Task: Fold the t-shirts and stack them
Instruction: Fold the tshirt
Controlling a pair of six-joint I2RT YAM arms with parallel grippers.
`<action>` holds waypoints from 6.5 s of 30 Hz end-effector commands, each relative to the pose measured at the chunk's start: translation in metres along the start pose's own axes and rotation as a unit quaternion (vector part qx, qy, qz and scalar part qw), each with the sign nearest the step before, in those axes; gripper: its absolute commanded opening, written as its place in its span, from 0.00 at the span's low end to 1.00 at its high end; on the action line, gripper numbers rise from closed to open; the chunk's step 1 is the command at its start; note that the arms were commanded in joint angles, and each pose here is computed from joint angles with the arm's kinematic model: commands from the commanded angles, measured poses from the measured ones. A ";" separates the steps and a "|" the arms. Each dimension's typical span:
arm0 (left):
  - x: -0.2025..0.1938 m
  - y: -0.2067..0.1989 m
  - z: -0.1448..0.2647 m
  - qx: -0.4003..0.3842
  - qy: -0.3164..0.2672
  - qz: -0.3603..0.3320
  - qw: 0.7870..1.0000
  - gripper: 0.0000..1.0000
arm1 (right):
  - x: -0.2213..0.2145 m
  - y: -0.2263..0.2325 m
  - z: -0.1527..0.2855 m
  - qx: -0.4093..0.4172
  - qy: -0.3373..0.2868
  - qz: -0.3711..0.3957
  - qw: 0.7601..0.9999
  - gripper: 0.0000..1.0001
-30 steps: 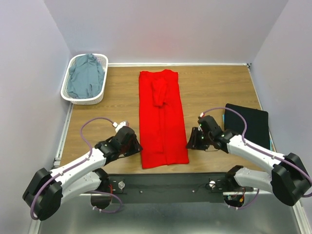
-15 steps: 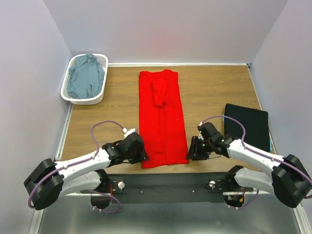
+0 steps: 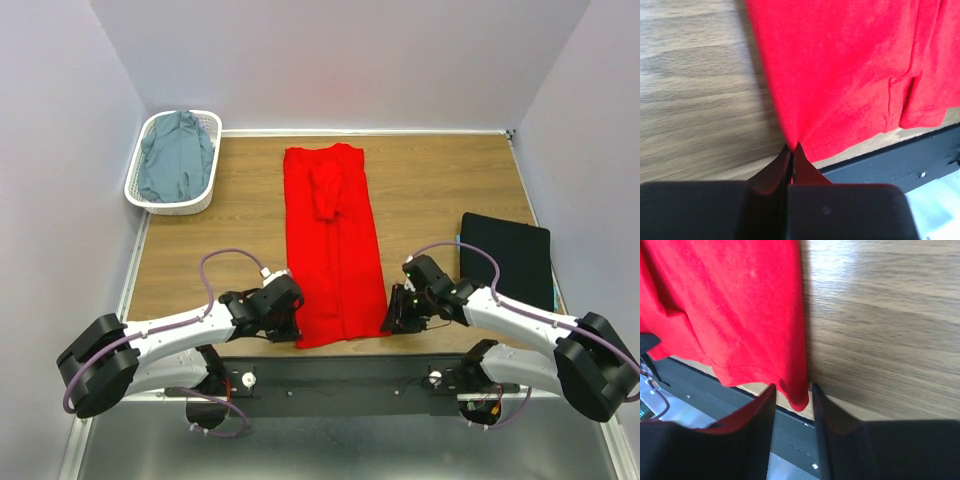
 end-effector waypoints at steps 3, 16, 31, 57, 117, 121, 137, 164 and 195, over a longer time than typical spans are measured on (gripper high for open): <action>-0.015 0.019 0.003 0.037 0.045 -0.037 0.998 0.00 | -0.013 -0.004 -0.006 0.003 0.016 -0.006 1.000 0.29; 0.025 -0.023 0.029 0.024 -0.021 -0.113 0.993 0.00 | 0.017 0.022 0.023 0.018 -0.027 0.039 0.999 0.03; 0.159 -0.094 0.037 -0.067 -0.172 -0.076 0.980 0.00 | 0.167 0.060 0.016 -0.108 -0.186 0.094 0.972 0.00; 0.278 -0.082 -0.008 -0.073 -0.207 -0.025 0.975 0.00 | 0.301 0.041 -0.023 -0.139 -0.251 0.053 0.956 0.01; 0.333 -0.113 -0.086 -0.076 -0.171 -0.009 0.982 0.00 | 0.330 0.066 -0.110 -0.027 -0.174 0.089 0.980 0.27; 0.340 -0.115 -0.081 -0.072 -0.175 -0.012 0.982 0.00 | 0.331 0.066 -0.103 -0.022 -0.177 0.079 0.981 0.28; 0.335 -0.121 -0.056 -0.080 -0.189 -0.021 0.978 0.00 | 0.351 0.037 -0.057 -0.013 -0.207 0.050 0.977 0.31; 0.279 -0.060 -0.071 -0.061 -0.161 0.060 0.983 0.00 | 0.262 -0.023 -0.064 -0.041 -0.155 -0.027 0.987 0.31; 0.162 -0.078 0.005 -0.099 -0.162 0.004 0.982 0.26 | 0.131 0.083 -0.013 0.021 -0.131 0.074 0.988 0.33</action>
Point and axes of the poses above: each gripper's point midway between its finger pads, its own z axis back along the fingers, its own y axis along the line the jaws close on, x = y × z, the point moved 2 cm from there along z, back along the fingers, and after that the axes turned 8 degrees about z, right-handed, at the moved point
